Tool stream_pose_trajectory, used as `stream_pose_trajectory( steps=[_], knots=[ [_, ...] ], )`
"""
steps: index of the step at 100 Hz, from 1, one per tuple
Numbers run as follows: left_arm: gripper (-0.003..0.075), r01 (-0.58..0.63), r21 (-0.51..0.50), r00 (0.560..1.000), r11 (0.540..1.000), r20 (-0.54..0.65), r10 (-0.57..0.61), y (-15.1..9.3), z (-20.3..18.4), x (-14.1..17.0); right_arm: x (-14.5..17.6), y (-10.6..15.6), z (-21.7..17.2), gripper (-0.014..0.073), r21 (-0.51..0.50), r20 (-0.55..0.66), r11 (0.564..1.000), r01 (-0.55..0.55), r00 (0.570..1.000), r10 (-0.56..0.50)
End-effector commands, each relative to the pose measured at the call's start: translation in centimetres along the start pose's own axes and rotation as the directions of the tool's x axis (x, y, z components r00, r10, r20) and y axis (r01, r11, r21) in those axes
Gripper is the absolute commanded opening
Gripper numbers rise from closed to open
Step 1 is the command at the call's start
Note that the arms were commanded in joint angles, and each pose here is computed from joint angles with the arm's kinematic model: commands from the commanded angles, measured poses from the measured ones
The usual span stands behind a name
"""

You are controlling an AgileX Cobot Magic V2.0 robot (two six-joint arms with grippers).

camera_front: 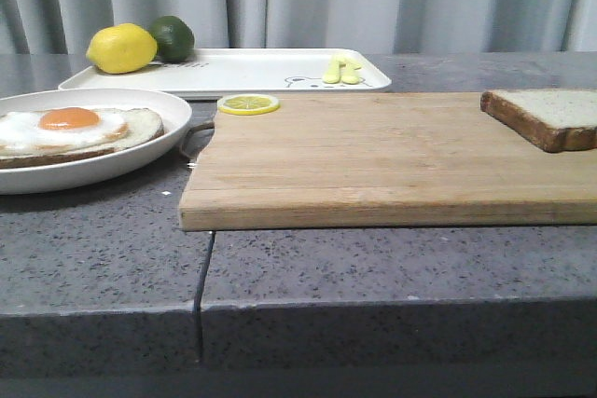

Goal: Place bread and move sandwich to tray

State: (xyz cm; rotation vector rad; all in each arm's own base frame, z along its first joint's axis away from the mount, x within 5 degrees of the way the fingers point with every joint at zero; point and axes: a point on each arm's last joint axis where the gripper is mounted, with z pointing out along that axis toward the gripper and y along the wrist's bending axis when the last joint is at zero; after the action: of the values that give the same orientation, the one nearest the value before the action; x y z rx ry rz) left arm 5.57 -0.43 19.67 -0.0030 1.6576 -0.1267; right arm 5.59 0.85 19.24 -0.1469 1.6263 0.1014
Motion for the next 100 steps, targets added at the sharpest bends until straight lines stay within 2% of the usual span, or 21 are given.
stream_pose_trajectory(
  steps=[1,71,80,90,100],
  knots=[
    [-0.0019,0.017,0.024,0.995,1.000,0.097,-0.019,-0.1,-0.2,-0.4,-0.9,0.0,-0.2,-0.0067,0.001,0.101,1.000,0.002,0.995,-0.002],
    [-0.0019,0.017,0.025,0.994,1.000,0.105,-0.020,-0.1,-0.2,-0.5,-0.9,0.0,-0.2,-0.0067,0.001,0.103,1.000,0.002,0.995,-0.002],
    [-0.0019,0.028,0.029,0.992,0.999,0.125,-0.031,-0.2,-0.2,-0.7,-1.5,0.0,-0.3,-0.0067,-0.002,0.167,1.000,0.003,0.986,-0.002],
    [-0.0019,0.114,0.056,0.975,0.992,0.185,-0.122,-0.3,-0.4,-1.6,-2.3,0.1,-0.4,-0.0067,-0.009,0.249,1.000,-0.011,0.968,0.013],
    [-0.0019,0.149,0.074,0.960,0.986,0.226,-0.162,-0.4,-0.9,-3.1,-3.4,0.0,-0.7,-0.0067,-0.022,0.267,0.996,-0.082,0.960,0.085]
  ],
)
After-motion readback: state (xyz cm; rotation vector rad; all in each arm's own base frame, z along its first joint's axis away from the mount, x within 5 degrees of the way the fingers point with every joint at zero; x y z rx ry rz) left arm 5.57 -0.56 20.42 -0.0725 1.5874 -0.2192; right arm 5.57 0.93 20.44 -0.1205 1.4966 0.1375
